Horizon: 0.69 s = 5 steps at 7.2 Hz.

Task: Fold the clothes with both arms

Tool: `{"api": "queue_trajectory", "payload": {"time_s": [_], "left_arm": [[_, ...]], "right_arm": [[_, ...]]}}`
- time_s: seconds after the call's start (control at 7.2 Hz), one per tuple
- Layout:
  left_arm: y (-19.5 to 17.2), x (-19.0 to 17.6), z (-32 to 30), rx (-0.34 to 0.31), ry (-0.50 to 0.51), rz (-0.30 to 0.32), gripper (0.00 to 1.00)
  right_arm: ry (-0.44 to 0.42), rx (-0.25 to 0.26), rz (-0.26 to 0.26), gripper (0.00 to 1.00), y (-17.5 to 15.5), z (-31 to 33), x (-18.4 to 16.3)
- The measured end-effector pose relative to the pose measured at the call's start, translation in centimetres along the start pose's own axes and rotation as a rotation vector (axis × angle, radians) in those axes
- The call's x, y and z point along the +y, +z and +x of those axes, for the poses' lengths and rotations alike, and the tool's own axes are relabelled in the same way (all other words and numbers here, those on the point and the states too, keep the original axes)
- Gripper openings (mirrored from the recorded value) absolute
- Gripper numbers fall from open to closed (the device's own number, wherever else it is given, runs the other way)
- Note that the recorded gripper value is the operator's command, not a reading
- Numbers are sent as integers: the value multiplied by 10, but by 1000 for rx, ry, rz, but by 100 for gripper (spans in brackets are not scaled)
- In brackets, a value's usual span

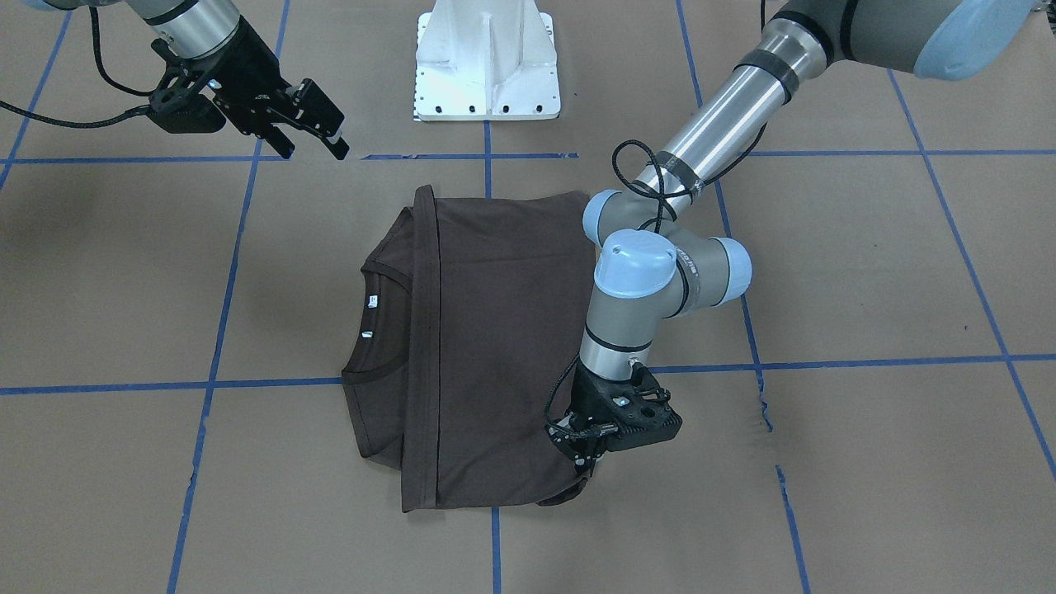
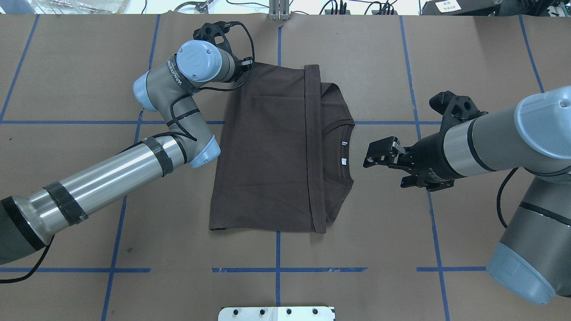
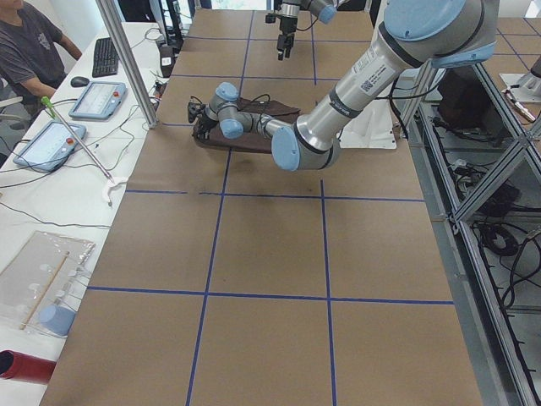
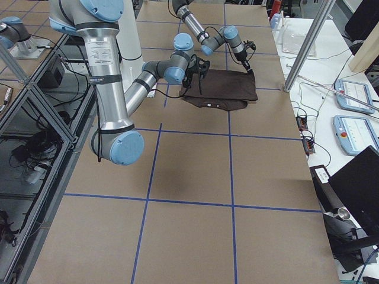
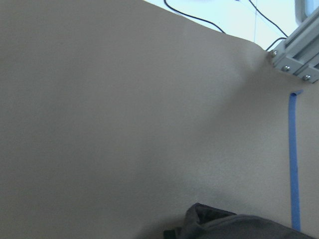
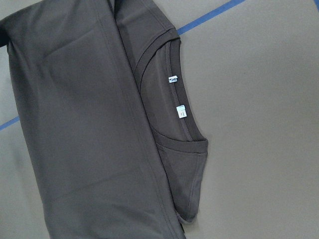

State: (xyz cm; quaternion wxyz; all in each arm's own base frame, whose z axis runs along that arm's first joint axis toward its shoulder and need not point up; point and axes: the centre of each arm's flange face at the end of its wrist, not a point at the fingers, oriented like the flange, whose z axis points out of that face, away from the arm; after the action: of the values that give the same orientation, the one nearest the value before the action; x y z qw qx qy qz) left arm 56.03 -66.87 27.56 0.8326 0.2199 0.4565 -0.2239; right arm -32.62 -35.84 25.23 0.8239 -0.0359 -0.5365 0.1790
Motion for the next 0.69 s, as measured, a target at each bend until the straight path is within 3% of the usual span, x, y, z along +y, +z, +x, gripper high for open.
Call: {"api": "queue_trajectory", "payload": {"time_s": [0.28,0.42,0.69], "left_arm": [[-6,-24,-4,28,45,40,100],[-15,-44,-9,41,80,19,100],[-62,-57,-22,47,128,-93,100]], "right_arm": [[-2,22,1,100,13,2,4],[-4,44,6,100,25,4,2],[-56,123,33,100,54,-6,-4]]}}
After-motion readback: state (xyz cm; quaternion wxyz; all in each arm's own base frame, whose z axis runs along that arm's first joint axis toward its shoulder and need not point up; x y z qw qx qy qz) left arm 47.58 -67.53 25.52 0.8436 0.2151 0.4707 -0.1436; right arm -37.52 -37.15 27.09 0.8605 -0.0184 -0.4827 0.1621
